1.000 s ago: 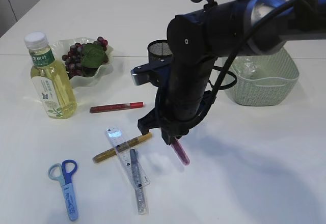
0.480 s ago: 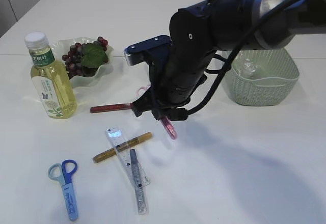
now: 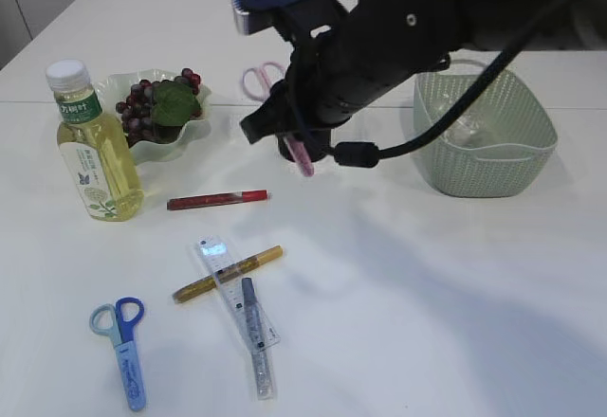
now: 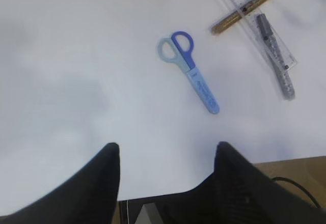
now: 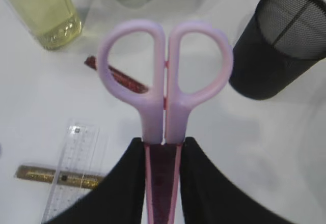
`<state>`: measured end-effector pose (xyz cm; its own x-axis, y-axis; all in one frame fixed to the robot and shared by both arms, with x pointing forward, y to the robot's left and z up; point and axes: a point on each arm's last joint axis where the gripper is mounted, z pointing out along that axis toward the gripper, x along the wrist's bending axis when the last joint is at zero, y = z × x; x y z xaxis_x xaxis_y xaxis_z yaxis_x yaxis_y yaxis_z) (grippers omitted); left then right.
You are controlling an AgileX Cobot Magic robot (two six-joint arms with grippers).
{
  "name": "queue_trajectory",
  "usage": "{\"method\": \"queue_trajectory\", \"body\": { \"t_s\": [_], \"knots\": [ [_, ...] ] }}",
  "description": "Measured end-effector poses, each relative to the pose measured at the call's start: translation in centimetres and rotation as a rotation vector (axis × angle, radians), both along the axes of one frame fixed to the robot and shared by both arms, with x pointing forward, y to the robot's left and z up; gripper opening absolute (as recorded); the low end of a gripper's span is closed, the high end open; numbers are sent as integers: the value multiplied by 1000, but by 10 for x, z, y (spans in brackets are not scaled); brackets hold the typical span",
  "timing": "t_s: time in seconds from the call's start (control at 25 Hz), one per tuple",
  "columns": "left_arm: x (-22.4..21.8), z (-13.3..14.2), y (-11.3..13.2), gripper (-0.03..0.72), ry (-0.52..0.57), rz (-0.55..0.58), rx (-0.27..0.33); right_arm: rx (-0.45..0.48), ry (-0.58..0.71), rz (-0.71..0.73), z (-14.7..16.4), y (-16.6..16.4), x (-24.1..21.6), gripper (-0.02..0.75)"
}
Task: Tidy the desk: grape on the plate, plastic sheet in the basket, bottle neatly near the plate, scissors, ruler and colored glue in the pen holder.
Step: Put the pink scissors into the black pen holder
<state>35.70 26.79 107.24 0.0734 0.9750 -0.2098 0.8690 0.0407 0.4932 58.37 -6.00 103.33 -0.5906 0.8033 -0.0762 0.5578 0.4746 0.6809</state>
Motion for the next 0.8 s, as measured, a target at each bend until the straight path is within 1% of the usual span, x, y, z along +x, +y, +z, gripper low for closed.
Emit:
{"method": "queue_trajectory", "body": {
  "t_s": [0.16,0.56,0.8],
  "knots": [
    [2,1,0,432,-24,4,-8,51,-81,-32,12,-16,7,176],
    [4,2,-1,432,-46,7,-14,183,-305,-74,30,-34,32,175],
    [5,3,-1,432,-67,10,-18,245,-403,-64,19,-29,47,175]
  ]
}}
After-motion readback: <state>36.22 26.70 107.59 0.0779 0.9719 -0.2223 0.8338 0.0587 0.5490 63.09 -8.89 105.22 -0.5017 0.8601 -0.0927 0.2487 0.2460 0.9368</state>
